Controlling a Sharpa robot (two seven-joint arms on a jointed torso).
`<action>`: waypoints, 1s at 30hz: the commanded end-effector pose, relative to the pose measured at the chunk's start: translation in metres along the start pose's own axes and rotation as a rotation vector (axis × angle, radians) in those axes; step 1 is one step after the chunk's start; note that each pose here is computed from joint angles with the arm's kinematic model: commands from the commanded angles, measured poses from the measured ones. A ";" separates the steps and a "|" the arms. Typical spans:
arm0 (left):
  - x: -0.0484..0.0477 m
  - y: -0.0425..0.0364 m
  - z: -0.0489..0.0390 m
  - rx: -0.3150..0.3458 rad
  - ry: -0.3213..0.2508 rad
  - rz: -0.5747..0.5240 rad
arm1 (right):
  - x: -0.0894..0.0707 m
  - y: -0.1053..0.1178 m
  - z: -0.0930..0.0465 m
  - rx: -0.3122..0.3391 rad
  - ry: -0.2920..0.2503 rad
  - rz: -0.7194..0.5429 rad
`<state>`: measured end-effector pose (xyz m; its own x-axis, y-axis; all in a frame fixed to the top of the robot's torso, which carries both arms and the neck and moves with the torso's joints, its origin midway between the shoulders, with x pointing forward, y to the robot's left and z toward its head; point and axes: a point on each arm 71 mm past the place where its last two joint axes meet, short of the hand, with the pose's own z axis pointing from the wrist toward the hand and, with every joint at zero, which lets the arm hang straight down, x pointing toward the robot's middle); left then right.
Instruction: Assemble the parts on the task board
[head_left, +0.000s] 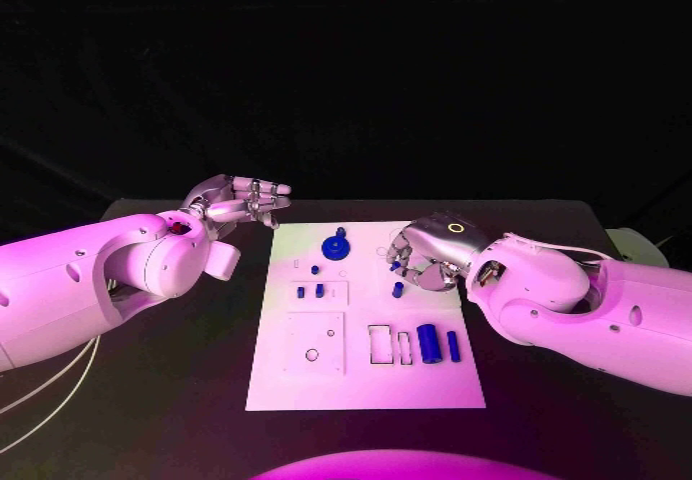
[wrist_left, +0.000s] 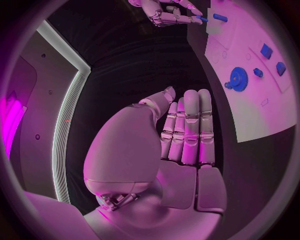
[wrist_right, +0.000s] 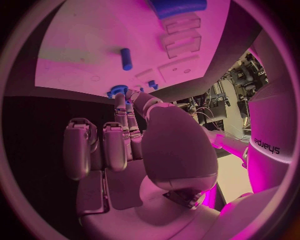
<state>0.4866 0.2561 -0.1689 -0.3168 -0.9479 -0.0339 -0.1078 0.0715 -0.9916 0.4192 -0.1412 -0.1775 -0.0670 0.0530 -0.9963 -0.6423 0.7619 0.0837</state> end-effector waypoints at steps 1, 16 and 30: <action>0.0036 -0.0008 0.0017 0.004 0.020 -0.005 | -0.001 0.017 0.003 -0.040 -0.015 0.011; 0.0136 -0.0012 0.0055 0.004 0.043 -0.009 | 0.029 0.069 0.019 -0.158 0.042 0.071; 0.0220 -0.0020 0.0073 0.005 0.065 -0.014 | 0.060 0.080 0.028 -0.170 0.101 0.097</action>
<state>0.4874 0.2366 -0.1697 -0.3535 -0.9352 -0.0205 -0.1102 0.0634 -0.9919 0.3859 -0.0599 -0.2285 -0.2016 0.0668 -0.9772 -0.7395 0.6438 0.1965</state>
